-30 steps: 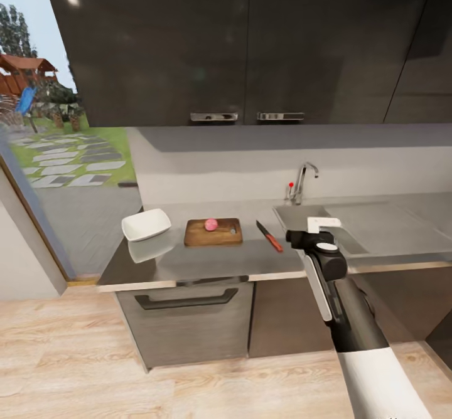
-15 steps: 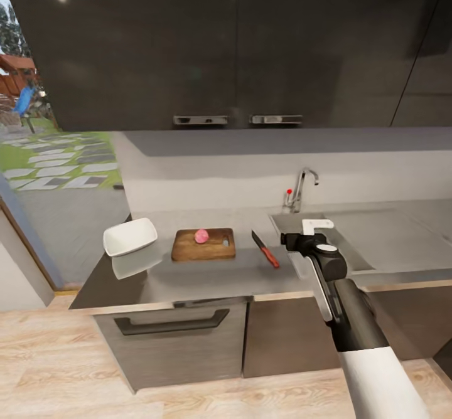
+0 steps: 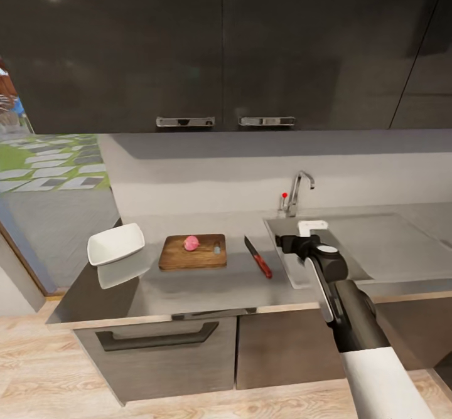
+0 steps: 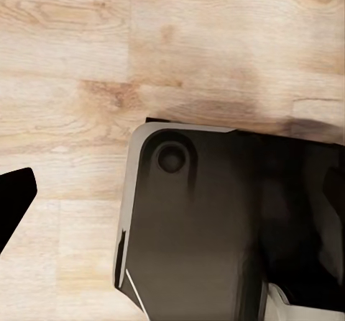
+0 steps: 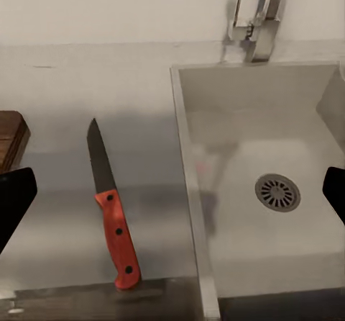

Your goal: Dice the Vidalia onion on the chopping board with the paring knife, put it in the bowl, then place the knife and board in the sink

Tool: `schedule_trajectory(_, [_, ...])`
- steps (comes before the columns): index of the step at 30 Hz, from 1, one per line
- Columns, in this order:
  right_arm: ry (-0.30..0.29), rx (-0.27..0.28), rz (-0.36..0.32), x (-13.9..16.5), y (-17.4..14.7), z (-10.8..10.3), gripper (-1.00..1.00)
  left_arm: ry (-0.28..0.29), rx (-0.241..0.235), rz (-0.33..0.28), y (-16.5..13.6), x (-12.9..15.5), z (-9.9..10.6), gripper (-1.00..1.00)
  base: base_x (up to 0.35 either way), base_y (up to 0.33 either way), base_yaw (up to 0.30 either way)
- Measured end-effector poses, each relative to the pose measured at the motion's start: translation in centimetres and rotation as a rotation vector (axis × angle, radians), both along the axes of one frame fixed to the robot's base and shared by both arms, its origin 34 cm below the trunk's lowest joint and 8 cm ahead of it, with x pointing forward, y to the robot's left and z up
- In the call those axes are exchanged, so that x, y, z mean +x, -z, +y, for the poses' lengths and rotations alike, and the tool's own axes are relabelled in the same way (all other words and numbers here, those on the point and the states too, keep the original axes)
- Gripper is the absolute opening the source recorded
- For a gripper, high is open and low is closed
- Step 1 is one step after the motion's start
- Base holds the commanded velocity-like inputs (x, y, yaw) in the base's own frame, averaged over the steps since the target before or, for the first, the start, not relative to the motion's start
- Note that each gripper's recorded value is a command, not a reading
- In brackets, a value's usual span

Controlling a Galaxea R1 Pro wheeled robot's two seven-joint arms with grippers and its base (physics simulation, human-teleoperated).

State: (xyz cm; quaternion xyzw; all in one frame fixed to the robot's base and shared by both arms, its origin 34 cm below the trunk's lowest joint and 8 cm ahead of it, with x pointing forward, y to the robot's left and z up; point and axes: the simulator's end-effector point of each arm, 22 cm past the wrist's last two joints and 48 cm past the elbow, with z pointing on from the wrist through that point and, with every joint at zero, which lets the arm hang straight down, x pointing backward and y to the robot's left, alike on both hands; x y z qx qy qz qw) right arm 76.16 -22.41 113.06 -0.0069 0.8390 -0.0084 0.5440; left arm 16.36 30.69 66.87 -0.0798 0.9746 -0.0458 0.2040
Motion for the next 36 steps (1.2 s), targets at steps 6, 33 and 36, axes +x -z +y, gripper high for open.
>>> schedule_trajectory(6, [-0.003,0.003,0.043,0.1,2.5,0.3,1.0,0.0,0.0,0.001,0.0,-0.1,0.0,1.0,0.0,0.0,0.0])
schedule_trajectory(33, [-0.001,0.014,0.064,1.3,9.0,0.5,1.0,-0.004,0.004,0.055,0.4,-2.1,0.2,1.0,0.001,0.01,0.0])
schedule_trajectory(36, [-0.001,0.014,0.069,1.3,9.4,0.6,1.0,-0.004,0.004,0.06,0.4,-2.3,0.2,1.0,0.089,0.041,0.0])
